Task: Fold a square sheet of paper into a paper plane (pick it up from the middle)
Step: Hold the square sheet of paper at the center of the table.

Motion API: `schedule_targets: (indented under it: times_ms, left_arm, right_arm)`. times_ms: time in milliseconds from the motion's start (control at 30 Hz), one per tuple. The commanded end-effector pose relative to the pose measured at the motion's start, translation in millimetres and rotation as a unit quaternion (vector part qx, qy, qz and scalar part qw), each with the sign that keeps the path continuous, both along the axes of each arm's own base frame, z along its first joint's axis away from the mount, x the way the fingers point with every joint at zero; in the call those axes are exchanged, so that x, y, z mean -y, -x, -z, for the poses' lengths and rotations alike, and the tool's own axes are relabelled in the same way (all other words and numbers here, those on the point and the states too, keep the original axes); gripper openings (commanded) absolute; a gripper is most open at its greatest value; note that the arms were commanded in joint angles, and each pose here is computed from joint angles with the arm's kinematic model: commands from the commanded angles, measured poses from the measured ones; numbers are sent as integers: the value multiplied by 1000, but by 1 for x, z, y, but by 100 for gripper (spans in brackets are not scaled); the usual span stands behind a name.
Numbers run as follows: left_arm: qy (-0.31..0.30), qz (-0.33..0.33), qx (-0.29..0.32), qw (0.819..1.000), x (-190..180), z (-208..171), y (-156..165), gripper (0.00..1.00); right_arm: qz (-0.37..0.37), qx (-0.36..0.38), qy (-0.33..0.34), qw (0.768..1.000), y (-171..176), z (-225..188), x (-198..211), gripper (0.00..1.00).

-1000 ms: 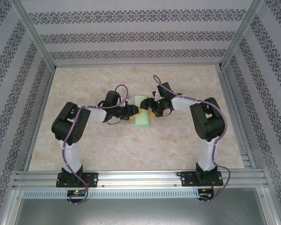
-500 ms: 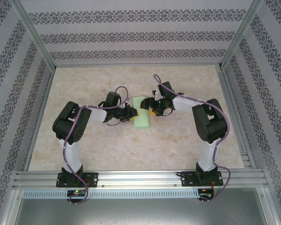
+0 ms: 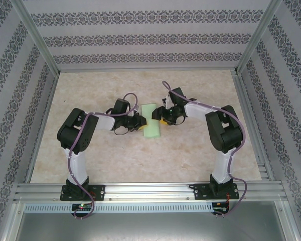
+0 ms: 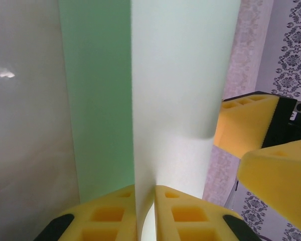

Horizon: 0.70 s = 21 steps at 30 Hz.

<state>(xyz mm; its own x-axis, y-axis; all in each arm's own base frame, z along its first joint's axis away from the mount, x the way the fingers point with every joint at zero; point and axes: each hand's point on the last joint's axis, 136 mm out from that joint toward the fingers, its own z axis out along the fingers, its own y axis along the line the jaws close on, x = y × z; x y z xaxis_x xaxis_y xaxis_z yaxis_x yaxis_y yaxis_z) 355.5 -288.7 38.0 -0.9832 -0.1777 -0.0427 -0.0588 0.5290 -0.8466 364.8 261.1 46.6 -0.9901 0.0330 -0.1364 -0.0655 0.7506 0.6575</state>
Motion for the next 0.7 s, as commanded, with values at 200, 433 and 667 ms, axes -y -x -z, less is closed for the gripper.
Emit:
schedule_targets:
  times_ms: [200,433,667]
  left_arm:
    - [-17,14,1,1000,5,6,-1,16]
    - [-52,3,0,999,-4,1,-1,28]
    - [-172,-34,34,984,-44,-17,-3,49]
  right_arm:
    - [-24,6,33,999,-8,13,-5,51]
    - [-20,-12,91,996,-2,37,9,46]
    - [-26,-22,147,989,5,57,21,44]
